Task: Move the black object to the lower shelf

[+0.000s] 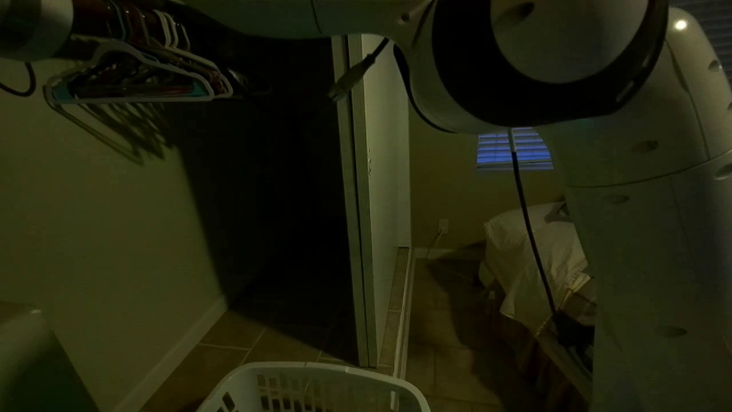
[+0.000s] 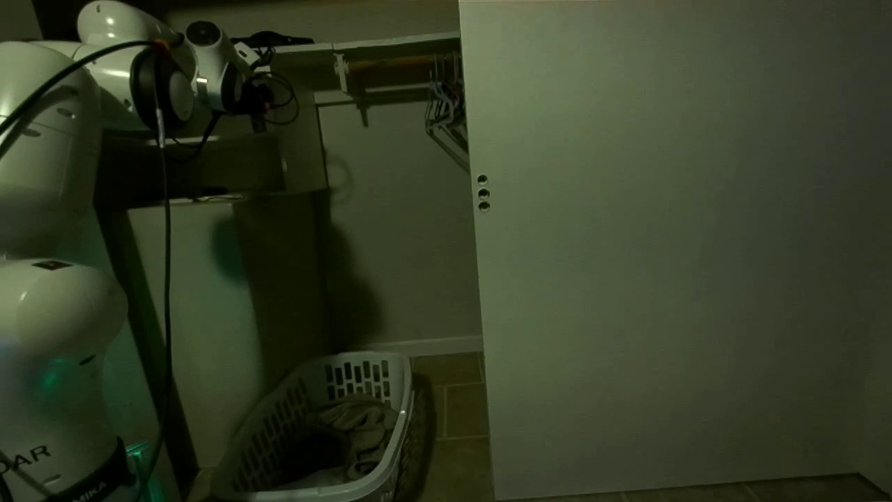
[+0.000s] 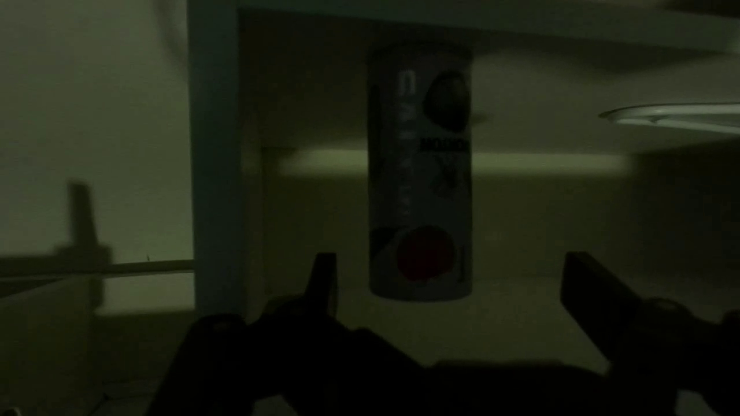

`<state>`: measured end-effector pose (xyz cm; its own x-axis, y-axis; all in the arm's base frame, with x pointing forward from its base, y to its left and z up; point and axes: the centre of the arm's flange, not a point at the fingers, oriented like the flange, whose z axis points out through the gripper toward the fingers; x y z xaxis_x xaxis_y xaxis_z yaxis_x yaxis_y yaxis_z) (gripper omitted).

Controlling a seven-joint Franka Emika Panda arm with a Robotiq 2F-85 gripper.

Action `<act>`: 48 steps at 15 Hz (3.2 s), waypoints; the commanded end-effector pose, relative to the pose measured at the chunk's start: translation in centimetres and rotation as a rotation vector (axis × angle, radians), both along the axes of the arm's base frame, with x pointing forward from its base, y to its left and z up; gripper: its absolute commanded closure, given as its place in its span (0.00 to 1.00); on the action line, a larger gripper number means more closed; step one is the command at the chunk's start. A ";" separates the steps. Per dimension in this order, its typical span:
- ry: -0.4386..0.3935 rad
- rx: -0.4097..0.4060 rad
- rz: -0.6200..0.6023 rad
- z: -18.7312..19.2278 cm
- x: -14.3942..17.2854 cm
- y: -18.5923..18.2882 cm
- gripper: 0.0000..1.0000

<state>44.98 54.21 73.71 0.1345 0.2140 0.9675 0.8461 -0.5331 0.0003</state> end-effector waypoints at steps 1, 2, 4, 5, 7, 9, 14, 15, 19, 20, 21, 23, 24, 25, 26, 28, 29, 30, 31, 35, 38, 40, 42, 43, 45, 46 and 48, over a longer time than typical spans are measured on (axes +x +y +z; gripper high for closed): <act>-0.001 0.000 -0.016 0.7 0.7 1.5 0.25; -0.001 -0.001 -0.018 0.6 0.8 1.6 0.27; 0.001 0.001 -0.027 0.8 0.8 1.4 0.33; 0.005 0.001 -0.032 0.8 0.9 1.3 0.40; 0.010 0.003 -0.042 1.0 1.0 1.0 0.54; 0.013 0.003 -0.045 1.1 1.1 0.8 0.18; 0.025 -0.005 -0.017 0.8 0.3 1.8 0.02; 0.028 -0.008 -0.013 0.6 0.1 2.0 0.00; 0.036 -0.021 -0.004 0.1 -0.3 2.7 0.00; 0.036 -0.021 -0.004 0.1 -0.4 2.8 0.10; 0.036 -0.022 -0.003 0.1 -0.5 2.8 0.26; 0.031 -0.021 -0.005 0.2 -0.5 2.8 0.43; 0.031 -0.020 -0.006 0.2 -0.4 2.8 0.50; 0.029 -0.021 -0.008 0.3 -0.4 2.7 0.56; 0.028 -0.020 -0.011 0.3 -0.4 2.6 0.64; 0.026 -0.022 -0.015 0.3 -0.2 2.5 0.78; 0.025 -0.022 -0.018 0.2 -0.1 2.5 0.82; 0.026 -0.021 -0.019 0.2 -0.1 2.4 0.82; 0.024 -0.023 -0.021 0.2 0.0 2.4 0.83; 0.017 -0.014 -0.011 0.6 -0.5 2.0 0.83; -0.002 -0.011 -0.011 1.2 -1.6 0.6 0.83; -0.009 -0.012 -0.014 1.8 -2.6 -0.4 0.83; -0.013 -0.019 -0.014 2.3 -3.5 -1.3 0.83; -0.010 -0.017 -0.013 2.4 -4.0 -1.7 0.83; -0.004 -0.024 -0.014 2.3 -4.8 -2.3 0.83; 0.004 -0.028 -0.015 2.3 -5.2 -2.6 0.83; 0.016 -0.047 -0.019 1.8 -6.1 -3.3 0.83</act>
